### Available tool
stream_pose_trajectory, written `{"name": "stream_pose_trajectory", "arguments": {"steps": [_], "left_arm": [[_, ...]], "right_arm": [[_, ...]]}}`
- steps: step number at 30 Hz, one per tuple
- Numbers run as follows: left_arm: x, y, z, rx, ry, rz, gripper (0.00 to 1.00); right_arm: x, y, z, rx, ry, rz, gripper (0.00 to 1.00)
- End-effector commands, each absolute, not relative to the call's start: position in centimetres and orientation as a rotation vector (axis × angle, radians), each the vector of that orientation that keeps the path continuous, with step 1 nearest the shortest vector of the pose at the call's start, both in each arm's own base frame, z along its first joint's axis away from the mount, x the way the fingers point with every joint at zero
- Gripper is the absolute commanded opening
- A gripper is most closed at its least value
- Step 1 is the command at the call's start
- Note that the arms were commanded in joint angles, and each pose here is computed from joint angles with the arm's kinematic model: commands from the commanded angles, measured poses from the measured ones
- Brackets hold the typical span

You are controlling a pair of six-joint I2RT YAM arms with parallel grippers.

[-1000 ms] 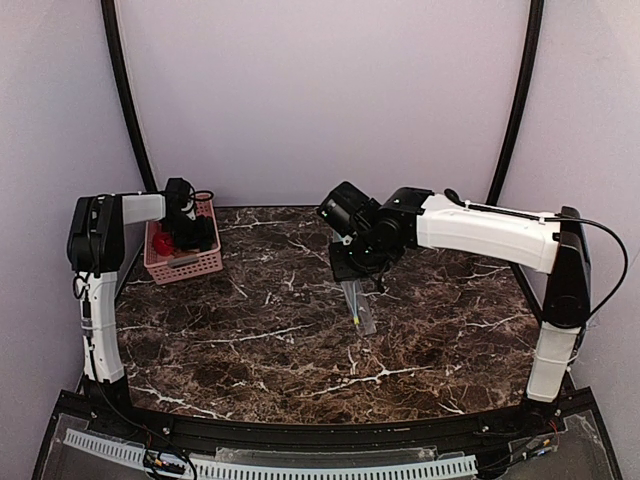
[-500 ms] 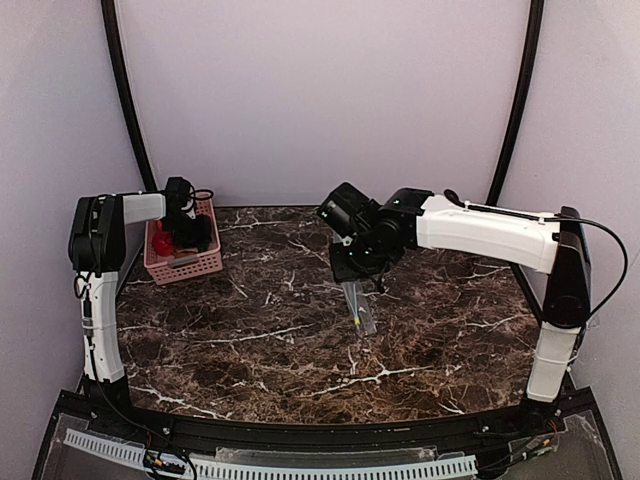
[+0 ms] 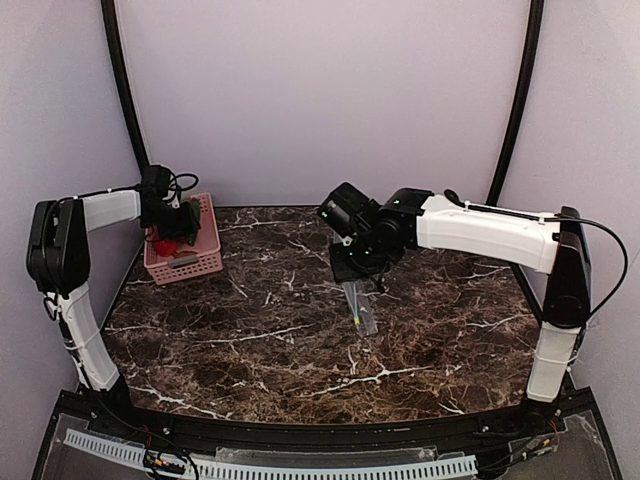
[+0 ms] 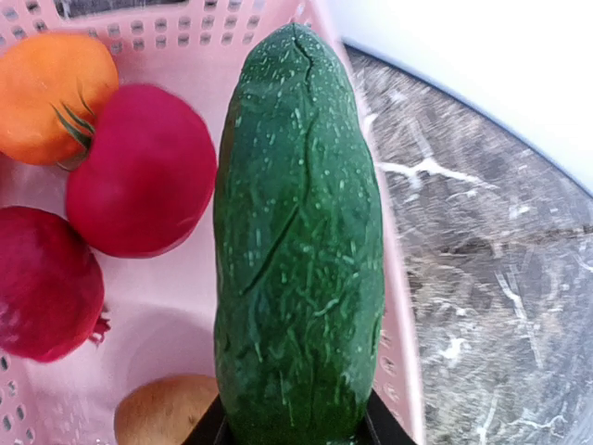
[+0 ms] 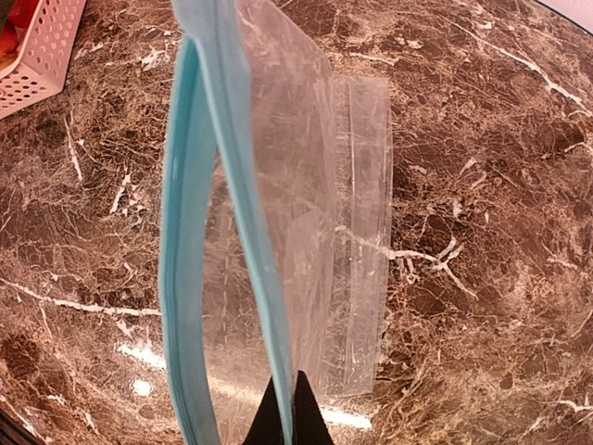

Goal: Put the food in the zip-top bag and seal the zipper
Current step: Pick up the fake vegetable from the bin.

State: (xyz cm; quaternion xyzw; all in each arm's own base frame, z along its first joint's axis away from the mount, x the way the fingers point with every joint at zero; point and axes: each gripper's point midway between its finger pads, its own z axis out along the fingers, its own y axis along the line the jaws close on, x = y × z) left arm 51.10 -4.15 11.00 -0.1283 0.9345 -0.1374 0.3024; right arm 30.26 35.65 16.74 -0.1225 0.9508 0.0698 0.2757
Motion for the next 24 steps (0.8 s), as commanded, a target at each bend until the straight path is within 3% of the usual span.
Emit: {"name": "stream_pose_trajectory", "arguments": {"steps": [1, 11, 17, 24], "left_arm": [[49.4, -4.6, 15.0, -0.323, 2.375, -0.432, 0.31], [43.1, -10.8, 22.7, -0.06, 2.279, -0.71, 0.3], [36.0, -18.2, 28.1, 0.136, 2.188, -0.961, 0.3], [28.8, -24.8, 29.5, 0.216, 2.156, -1.246, 0.31]], "right_arm": [[30.7, 35.5, 18.3, -0.324, 2.516, 0.213, 0.0], [30.7, 36.8, 19.1, -0.353, 2.487, 0.338, 0.0], [30.6, 37.4, 19.9, -0.387, 2.446, 0.438, 0.0], [30.7, 37.8, 19.9, -0.399, 2.427, 0.495, 0.0]]}}
